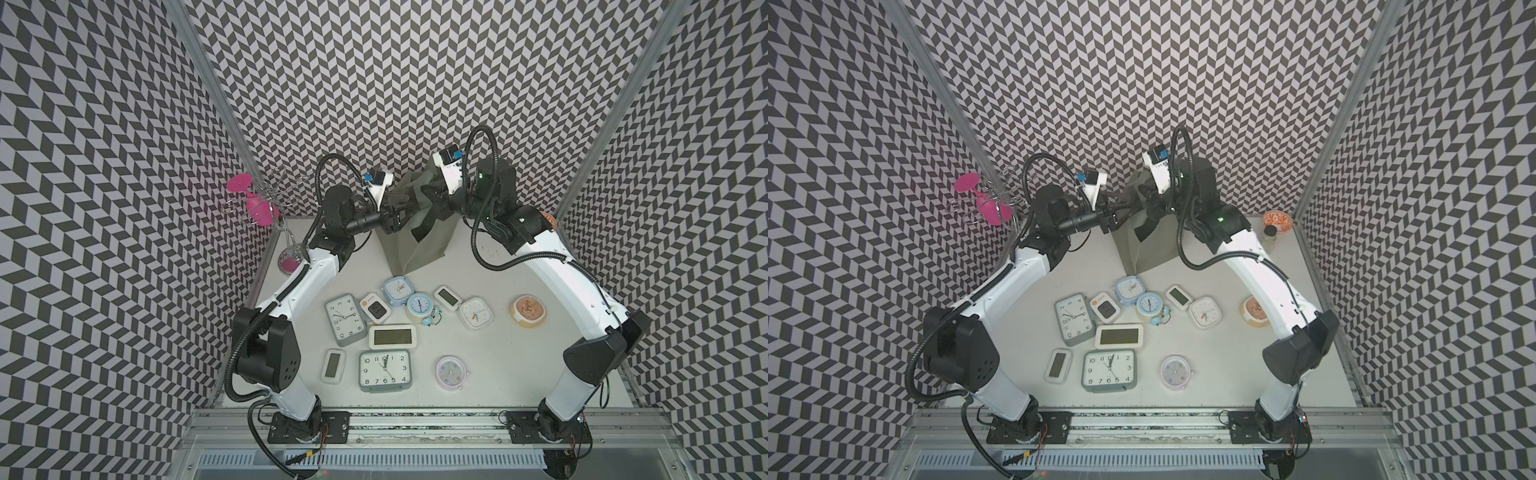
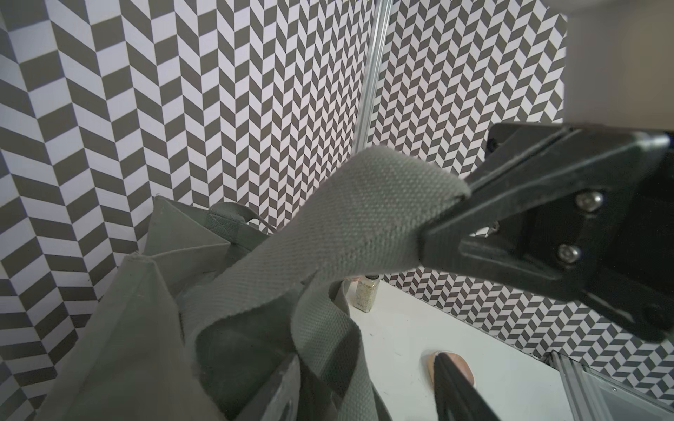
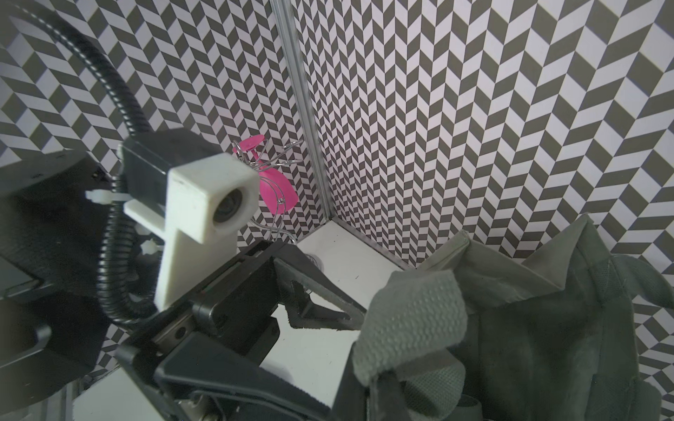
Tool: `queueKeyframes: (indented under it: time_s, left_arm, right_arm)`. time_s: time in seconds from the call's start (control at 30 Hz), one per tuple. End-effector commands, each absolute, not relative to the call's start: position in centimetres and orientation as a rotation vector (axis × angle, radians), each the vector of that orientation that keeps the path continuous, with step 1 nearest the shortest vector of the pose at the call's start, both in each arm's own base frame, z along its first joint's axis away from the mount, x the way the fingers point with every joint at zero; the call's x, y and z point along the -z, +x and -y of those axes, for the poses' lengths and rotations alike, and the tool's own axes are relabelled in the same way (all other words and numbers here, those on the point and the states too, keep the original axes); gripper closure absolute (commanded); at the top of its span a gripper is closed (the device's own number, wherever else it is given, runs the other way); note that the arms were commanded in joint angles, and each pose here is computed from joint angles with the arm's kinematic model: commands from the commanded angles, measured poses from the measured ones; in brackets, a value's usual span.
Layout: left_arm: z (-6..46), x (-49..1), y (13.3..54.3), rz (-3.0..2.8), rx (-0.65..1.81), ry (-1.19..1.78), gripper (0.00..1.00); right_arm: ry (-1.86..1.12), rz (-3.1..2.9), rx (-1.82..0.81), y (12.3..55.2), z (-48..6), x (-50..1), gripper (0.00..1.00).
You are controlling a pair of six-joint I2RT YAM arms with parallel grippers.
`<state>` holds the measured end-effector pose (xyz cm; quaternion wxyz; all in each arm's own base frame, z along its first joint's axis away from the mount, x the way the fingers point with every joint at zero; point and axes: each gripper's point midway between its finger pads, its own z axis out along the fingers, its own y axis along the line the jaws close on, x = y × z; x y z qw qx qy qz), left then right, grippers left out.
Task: Put the alarm clock into the canvas bag
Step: Adjust the canvas bag at the center of the board.
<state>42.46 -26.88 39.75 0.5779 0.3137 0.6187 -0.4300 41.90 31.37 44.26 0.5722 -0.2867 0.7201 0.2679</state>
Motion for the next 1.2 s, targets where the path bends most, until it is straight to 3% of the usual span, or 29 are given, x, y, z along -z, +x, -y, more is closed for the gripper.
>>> queueKeyframes:
  time_s: [0.0,0.47,0.63,0.73,0.87,1.07,1.17]
  left_arm:
    - [27.1,-42.7,41.9,-1.357,0.948,0.738,0.43]
    - [29.4,-43.3,42.4,-1.342,0.906,0.736,0.5]
    - [29.8,-43.3,42.6,-1.337,0.893,0.72,0.38]
    - [29.6,-43.6,43.2,-1.338,0.882,0.665,0.4]
    - [29.2,-43.8,43.7,-1.33,0.874,0.616,0.55]
    - [29.1,-43.9,42.5,-1.282,0.874,0.653,0.98]
    - [28.7,-44.1,41.9,-1.276,0.871,0.651,1.0]
  right_arm:
    - [-0.67,-1.63,-0.653,40.3,-31.6,-46.6,1.0]
    - [-0.679,-1.6,-0.711,38.3,-31.6,-47.8,1.0]
    - [-0.675,-1.596,-0.744,38.1,-31.9,-48.1,1.0]
    - [-0.673,-1.599,-0.76,38.1,-32.1,-48.0,1.0]
    - [-0.666,-1.595,-0.771,37.9,-32.1,-48.1,1.0]
    - [-0.649,-1.625,-0.719,39.1,-31.9,-47.1,1.0]
    - [-0.632,-1.653,-0.669,40.6,-31.4,-46.4,1.0]
